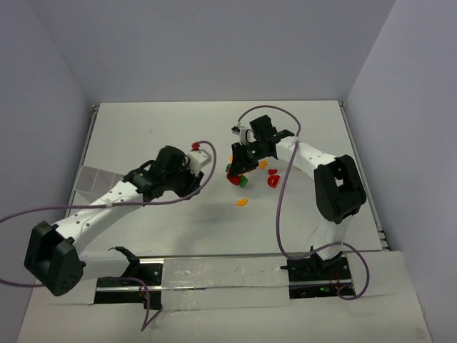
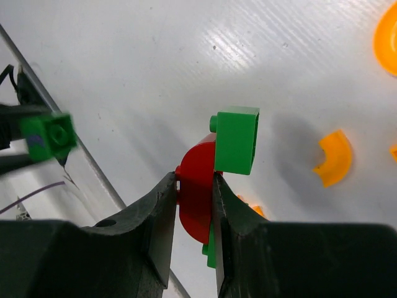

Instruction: Sort the legos into containers by color

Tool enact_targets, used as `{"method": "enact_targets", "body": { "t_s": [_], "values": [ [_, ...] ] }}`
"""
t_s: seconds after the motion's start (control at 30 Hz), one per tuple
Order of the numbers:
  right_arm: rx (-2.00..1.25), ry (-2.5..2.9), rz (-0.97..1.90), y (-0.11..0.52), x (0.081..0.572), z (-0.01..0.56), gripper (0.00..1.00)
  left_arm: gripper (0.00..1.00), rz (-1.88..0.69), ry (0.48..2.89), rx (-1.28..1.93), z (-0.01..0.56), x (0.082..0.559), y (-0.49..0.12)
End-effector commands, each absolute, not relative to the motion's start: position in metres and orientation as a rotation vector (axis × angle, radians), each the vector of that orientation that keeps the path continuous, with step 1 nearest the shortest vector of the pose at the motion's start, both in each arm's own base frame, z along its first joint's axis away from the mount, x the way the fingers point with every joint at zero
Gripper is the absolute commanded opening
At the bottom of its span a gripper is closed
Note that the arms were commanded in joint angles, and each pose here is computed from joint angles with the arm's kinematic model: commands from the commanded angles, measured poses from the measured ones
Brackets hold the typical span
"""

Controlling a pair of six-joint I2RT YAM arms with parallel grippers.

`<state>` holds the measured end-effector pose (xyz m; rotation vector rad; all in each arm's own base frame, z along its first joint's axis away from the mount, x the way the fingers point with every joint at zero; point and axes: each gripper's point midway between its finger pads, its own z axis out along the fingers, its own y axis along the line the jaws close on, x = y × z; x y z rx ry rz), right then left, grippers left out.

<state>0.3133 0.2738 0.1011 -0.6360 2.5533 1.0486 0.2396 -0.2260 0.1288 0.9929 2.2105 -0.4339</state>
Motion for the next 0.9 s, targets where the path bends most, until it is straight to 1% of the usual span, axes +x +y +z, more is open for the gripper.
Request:
{"method": "enact_targets", "body": {
  "t_s": [0.0,0.03,0.1,0.13,0.2,0.3,0.5,0.67,0.87],
  "values": [
    [-0.677,2.422,1.086,0.278,0.316,0.142,0.00,0.00,-0.331,2.206,0.832,0.170,0.263,-0.159],
    [-0.690,2.405,1.099,0.279,0.315,0.146,0.00,0.00,-0.302,2.208,0.801,0.175,0.267,-0.145],
    [-0.725,2.354,1.129,0.282,0.313,0.160,0.00,0.00,-0.175,2.216,0.684,0.191,0.281,-0.098],
    [-0.736,2.342,1.132,0.283,0.313,0.163,0.00,0.00,-0.149,2.216,0.665,0.196,0.284,-0.086],
    [-0.767,2.311,1.137,0.286,0.315,0.173,0.00,0.00,-0.077,2.237,0.518,0.209,0.292,-0.035],
    [-0.815,2.281,1.134,0.289,0.316,0.182,0.00,0.00,-0.025,2.272,0.372,0.217,0.295,0.018],
    [-0.951,2.188,1.088,0.296,0.314,0.198,0.00,0.00,0.043,2.351,0.170,0.219,0.295,0.100],
    [-1.025,2.132,1.018,0.304,0.311,0.207,0.00,0.02,0.115,2.402,0.116,0.210,0.296,0.131],
    [-1.059,2.107,0.959,0.310,0.312,0.208,0.00,0.04,0.126,2.453,0.064,0.192,0.299,0.150]
  ]
}}
